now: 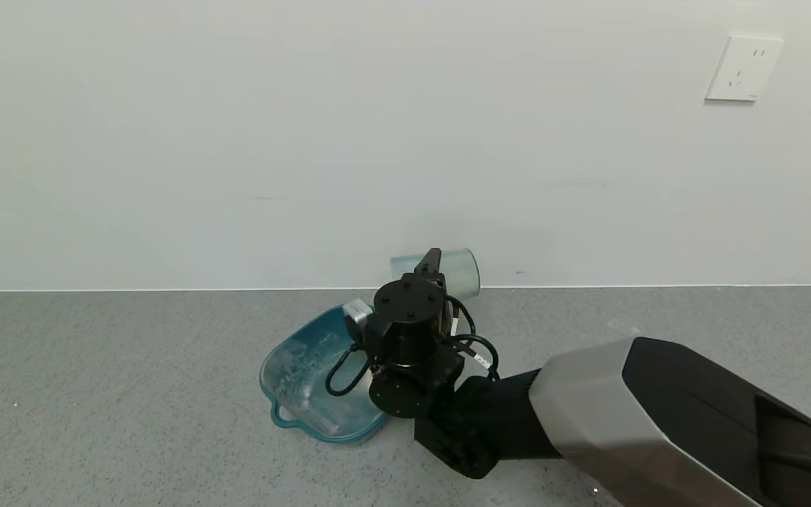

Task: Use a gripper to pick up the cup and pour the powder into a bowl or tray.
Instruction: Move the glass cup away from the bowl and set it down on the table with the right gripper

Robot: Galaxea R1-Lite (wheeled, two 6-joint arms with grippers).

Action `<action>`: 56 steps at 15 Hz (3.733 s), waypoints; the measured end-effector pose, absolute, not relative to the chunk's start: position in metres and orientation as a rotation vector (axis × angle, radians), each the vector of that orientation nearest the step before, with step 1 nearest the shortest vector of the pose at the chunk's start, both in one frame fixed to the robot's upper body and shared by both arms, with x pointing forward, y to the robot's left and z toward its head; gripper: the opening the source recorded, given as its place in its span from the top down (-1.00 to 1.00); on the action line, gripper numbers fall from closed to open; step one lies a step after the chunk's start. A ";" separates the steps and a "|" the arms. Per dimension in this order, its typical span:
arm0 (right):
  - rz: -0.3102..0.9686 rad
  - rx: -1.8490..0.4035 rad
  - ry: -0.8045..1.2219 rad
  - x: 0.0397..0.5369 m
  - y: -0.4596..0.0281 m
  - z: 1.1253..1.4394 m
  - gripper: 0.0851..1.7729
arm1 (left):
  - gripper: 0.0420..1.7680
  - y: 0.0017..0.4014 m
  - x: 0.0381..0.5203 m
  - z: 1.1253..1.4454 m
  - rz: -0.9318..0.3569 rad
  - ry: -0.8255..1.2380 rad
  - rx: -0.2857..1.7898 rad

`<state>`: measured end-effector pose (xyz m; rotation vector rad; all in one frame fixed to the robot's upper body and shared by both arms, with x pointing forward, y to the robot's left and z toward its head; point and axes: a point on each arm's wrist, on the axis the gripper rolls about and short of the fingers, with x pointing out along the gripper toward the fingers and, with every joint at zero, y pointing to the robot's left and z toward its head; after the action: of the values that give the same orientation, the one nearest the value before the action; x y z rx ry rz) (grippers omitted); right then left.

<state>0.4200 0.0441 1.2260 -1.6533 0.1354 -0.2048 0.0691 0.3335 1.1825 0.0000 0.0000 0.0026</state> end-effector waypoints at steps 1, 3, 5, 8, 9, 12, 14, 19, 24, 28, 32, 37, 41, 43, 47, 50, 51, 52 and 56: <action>-0.209 -1.656 0.144 0.423 0.041 1.227 -0.47 | -1.00 0.334 0.069 1.182 0.003 0.000 0.000; -0.223 -1.652 0.157 0.429 0.035 1.230 -0.47 | -1.00 0.334 0.069 1.182 0.003 0.000 0.000; -0.235 -1.643 0.161 0.432 0.031 1.234 -0.47 | -1.00 0.334 0.069 1.182 0.002 0.000 0.000; -0.250 -1.623 0.164 0.434 0.024 1.238 -0.47 | -1.00 0.334 0.069 1.182 0.002 0.000 0.000; -0.257 -1.612 0.167 0.436 0.022 1.240 -0.47 | -1.00 0.334 0.069 1.182 0.002 0.000 0.000; -0.256 -1.583 0.167 0.435 0.019 1.239 -0.47 | -1.00 0.334 0.069 1.182 0.003 0.000 0.000; -0.247 -1.585 0.167 0.433 0.020 1.236 -0.47 | -1.00 0.334 0.069 1.182 0.003 0.000 0.000; -0.238 -1.579 0.153 0.426 0.023 1.240 -0.47 | -1.00 0.334 0.069 1.182 0.002 0.000 0.000; -0.246 -1.566 0.152 0.420 0.014 1.248 -0.47 | -1.00 0.334 0.069 1.182 0.003 0.000 0.000; -0.260 -1.516 0.157 0.421 0.003 1.249 -0.47 | -1.00 0.334 0.069 1.182 0.003 0.000 0.000; -0.217 -1.520 0.180 0.409 -0.007 1.243 -0.47 | -1.00 0.334 0.069 1.182 0.002 0.000 0.000; -0.072 -1.359 0.218 0.387 -0.033 1.253 -0.47 | -1.00 0.334 0.069 1.182 0.003 0.000 0.000; 0.023 -1.084 0.288 0.384 -0.062 1.266 -0.47 | -1.00 0.334 0.069 1.182 0.003 0.000 0.000; 0.039 -0.909 0.304 0.387 -0.078 1.275 -0.47 | -1.00 0.334 0.069 1.182 0.003 0.000 0.000; 0.055 -0.621 0.334 0.395 -0.115 1.283 -0.47 | -1.00 0.333 0.069 1.182 0.003 0.000 0.000; 0.084 -0.404 0.356 0.396 -0.139 1.285 -0.47 | -1.00 0.334 0.069 1.182 0.003 0.000 0.000; 0.079 -0.332 0.362 0.397 -0.147 1.287 -0.47 | -1.00 0.334 0.069 1.182 0.002 0.000 0.000; 0.070 -0.267 0.369 0.398 -0.156 1.287 -0.47 | -1.00 0.334 0.069 1.182 0.003 0.000 0.000; 0.020 -0.095 0.374 0.402 -0.189 1.291 -0.47 | -1.00 0.334 0.069 1.182 0.003 0.000 0.000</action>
<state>0.4022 -0.1888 1.2905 -0.0950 0.3740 0.0200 0.0691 0.3335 1.1825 0.0000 0.0000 0.0026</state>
